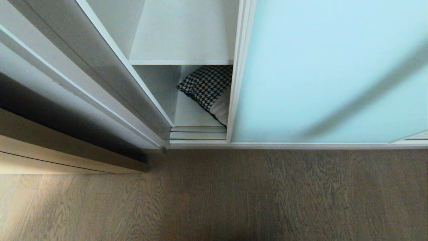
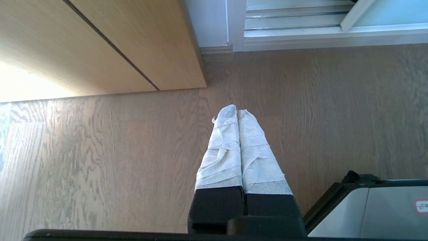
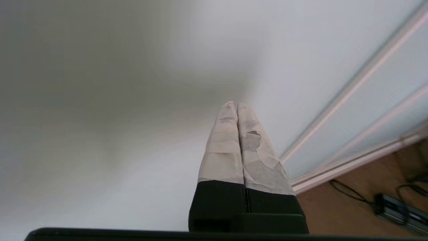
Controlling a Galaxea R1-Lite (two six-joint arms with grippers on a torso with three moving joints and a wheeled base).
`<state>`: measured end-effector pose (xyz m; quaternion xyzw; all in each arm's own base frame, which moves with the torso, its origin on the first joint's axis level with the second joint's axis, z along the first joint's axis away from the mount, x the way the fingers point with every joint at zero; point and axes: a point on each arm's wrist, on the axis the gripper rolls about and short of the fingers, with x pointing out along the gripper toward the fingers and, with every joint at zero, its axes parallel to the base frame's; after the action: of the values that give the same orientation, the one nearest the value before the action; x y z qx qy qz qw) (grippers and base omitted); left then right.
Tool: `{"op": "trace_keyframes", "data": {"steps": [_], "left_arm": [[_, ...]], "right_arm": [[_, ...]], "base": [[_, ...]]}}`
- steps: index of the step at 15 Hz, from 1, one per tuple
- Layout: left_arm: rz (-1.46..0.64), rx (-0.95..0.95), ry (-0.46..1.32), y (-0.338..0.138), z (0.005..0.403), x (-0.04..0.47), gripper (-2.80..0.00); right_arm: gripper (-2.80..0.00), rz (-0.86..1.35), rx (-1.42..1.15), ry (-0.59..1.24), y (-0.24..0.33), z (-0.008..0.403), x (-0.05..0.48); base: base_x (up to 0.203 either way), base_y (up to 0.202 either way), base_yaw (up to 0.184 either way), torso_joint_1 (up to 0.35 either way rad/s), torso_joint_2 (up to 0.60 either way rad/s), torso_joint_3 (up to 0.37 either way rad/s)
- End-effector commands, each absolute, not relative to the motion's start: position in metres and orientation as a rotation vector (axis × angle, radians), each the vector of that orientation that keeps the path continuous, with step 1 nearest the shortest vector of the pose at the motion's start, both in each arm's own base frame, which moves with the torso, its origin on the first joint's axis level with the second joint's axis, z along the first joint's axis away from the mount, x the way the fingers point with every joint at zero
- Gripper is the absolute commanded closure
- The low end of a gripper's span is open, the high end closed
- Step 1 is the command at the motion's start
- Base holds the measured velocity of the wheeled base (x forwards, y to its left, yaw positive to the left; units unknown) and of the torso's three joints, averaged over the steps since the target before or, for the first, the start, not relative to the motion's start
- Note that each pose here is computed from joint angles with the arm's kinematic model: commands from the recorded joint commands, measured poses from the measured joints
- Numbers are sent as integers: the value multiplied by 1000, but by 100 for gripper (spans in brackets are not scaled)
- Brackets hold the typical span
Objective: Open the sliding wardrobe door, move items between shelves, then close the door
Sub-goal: Open the door
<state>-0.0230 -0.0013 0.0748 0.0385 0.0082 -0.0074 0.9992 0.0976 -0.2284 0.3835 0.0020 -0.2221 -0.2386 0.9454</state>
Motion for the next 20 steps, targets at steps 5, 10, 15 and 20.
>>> {"op": "trace_keyframes", "data": {"steps": [5,10,15,20], "left_arm": [[-15,78,18,-1,75,-23,0],[-15,78,18,-1,75,-23,0],[-15,78,18,-1,75,-23,0],[-15,78,18,-1,75,-23,0]], "right_arm": [[0,-411,-60,-392,-128,391,33],[0,-269,57,-348,-75,395,25],[0,-225,22,-331,-52,400,24],[0,-336,-68,-343,-71,426,17]], "base": [[0,0,0,0,0,0],[0,0,0,0,0,0],[0,0,0,0,0,0],[0,0,0,0,0,0]]}}
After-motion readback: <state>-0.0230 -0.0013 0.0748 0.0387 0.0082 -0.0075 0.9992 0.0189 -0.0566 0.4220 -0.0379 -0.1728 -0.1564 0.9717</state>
